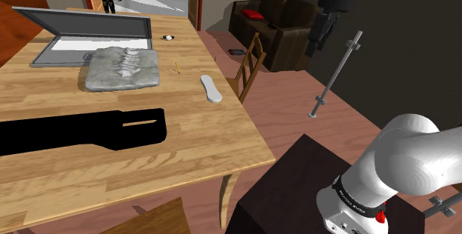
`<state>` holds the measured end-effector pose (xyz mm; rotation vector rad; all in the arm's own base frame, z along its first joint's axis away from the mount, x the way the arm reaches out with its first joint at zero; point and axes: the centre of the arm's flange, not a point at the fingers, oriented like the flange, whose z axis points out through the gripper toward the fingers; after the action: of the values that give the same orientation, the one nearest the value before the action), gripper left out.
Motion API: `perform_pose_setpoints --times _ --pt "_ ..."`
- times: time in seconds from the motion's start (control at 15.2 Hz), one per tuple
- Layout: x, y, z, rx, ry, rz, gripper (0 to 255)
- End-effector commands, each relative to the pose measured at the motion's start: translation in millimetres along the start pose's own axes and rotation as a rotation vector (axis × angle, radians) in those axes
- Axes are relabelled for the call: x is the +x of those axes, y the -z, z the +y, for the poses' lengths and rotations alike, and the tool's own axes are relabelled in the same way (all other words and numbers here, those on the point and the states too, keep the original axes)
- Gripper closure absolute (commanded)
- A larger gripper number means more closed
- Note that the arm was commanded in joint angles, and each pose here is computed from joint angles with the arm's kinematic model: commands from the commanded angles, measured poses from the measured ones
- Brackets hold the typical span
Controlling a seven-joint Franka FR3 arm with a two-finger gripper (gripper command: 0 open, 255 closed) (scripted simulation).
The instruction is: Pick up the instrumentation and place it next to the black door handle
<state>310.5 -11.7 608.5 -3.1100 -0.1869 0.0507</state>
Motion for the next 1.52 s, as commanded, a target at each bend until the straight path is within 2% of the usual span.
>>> perform_pose_setpoints --times 0.0,1.45 --pt "0.0 0.0 0.0 0.0 0.0 0.0 0" --pt "233.7 -167.3 1.8 0.0 -0.278 0.019 0"
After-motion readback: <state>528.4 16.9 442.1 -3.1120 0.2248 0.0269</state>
